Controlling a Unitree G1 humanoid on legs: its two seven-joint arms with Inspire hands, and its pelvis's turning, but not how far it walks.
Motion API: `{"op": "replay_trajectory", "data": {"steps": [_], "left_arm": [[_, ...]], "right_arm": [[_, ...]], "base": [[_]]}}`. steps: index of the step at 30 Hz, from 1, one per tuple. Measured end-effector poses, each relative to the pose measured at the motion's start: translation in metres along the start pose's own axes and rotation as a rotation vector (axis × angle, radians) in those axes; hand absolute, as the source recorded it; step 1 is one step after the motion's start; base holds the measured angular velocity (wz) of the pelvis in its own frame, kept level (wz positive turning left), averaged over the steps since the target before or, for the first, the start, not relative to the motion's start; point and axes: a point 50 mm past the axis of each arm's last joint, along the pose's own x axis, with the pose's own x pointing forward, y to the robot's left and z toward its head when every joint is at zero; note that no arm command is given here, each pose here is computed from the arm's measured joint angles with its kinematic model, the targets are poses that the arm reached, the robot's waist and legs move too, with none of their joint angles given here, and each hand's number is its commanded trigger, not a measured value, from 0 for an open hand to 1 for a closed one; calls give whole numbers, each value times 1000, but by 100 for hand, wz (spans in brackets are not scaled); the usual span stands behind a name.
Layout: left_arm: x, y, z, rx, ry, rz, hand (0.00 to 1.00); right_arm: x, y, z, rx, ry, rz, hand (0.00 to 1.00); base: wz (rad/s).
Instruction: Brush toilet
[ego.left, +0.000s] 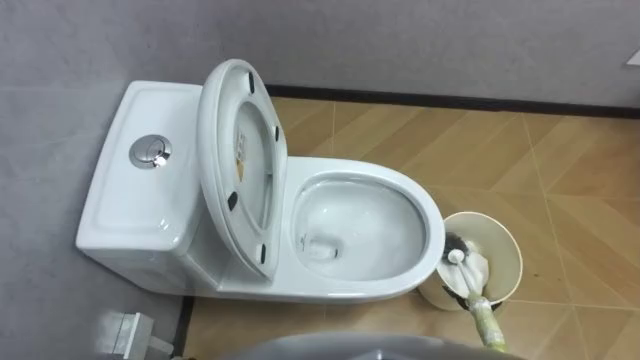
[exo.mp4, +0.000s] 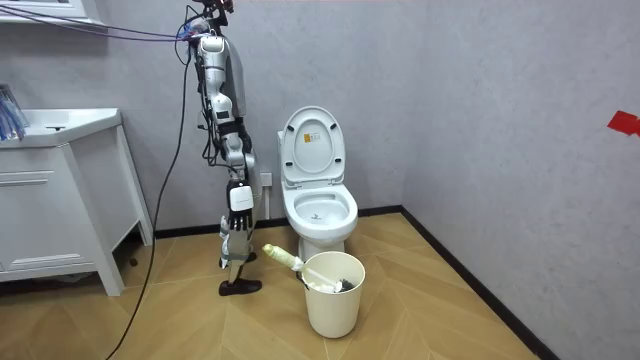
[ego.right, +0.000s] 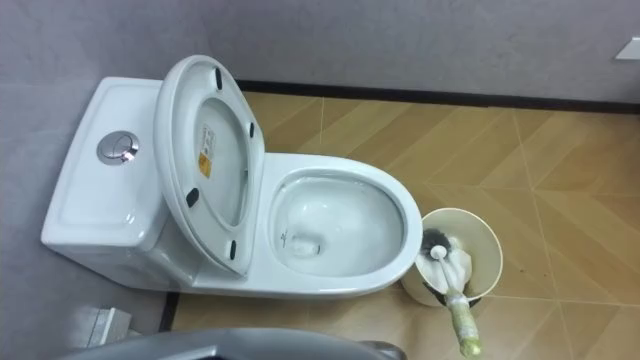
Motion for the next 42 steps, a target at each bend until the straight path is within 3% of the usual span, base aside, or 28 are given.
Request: {"op": "replay_trajectory", "data": {"steps": [14,26,34,42], "left_arm": [[0,2,1,-2,-8,14,0],[-1,14,2,-79,-30,69,0],[-3,22,19,-127,-141,144,0],[-5,33,31,-310,-242,195,0]], "right_arm": [[0,-3,1,21,-3,-42,0],[-3,-19,3,258,-58,-249,0],[-31,-54,57,360,-422,-518,0],[-77,-71,111,253,-782,-764,0]], "base": [[-1],[-2],[-12],[-9]]}}
